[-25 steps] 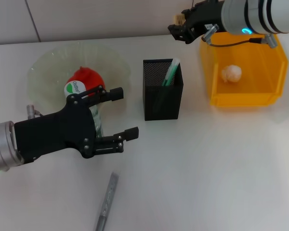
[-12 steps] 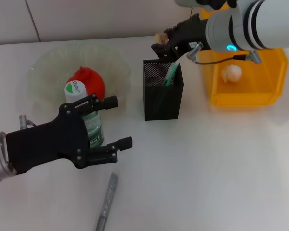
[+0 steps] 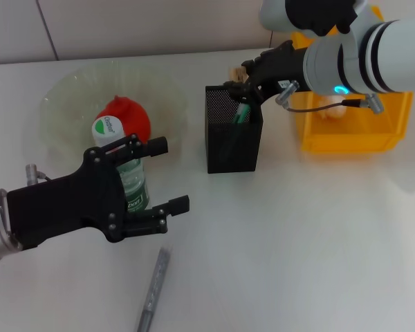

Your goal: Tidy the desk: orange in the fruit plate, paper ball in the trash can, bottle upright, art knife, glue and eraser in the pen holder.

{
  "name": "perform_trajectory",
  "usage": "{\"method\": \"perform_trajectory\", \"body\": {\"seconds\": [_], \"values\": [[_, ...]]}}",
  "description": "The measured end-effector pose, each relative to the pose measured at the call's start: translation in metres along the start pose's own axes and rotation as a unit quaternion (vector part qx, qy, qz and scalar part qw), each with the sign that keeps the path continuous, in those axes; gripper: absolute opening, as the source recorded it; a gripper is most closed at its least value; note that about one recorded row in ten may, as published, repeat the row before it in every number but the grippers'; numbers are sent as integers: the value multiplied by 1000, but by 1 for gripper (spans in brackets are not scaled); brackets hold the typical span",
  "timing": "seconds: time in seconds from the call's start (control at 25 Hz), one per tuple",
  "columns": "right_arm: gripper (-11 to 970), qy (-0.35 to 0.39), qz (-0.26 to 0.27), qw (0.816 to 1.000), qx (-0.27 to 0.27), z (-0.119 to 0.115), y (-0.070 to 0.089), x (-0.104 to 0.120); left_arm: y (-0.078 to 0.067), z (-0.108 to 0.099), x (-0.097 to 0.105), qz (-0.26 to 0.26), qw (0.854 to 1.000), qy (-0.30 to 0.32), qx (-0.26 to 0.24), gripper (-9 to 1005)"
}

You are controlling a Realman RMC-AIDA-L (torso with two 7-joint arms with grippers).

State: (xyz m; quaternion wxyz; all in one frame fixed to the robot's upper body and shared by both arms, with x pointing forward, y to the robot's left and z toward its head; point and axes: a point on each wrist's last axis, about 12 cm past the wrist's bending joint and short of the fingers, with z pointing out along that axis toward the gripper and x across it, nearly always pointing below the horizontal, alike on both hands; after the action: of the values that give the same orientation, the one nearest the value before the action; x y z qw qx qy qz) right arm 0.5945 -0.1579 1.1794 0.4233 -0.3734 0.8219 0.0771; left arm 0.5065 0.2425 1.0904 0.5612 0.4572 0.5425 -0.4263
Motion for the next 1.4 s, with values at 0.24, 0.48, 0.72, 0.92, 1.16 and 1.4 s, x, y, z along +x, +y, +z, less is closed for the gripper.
{"method": "perform_trajectory", "body": {"seconds": [0.24,0.48,0.72,0.92,1.16,1.4], "values": [[487,2,7,1000,-7,1,2,2,1,1,-1,1,1000,0,1,860],[511,3,13,1000,-13,2,2,4,0,0,0,-1,1000,0,0,860],[534,7,20,1000,-12,1,0,7,0,0,0,-1,1000,0,0,860],[554,6,23,1000,-9,-1,-1,9,0,0,0,-1,1000,0,1,860],[610,-29,28,999,4,-12,-3,12,0,1,0,0,1000,1,3,860],[611,-120,24,992,-21,-38,-1,18,1,3,-1,1,1000,0,5,860]]}}
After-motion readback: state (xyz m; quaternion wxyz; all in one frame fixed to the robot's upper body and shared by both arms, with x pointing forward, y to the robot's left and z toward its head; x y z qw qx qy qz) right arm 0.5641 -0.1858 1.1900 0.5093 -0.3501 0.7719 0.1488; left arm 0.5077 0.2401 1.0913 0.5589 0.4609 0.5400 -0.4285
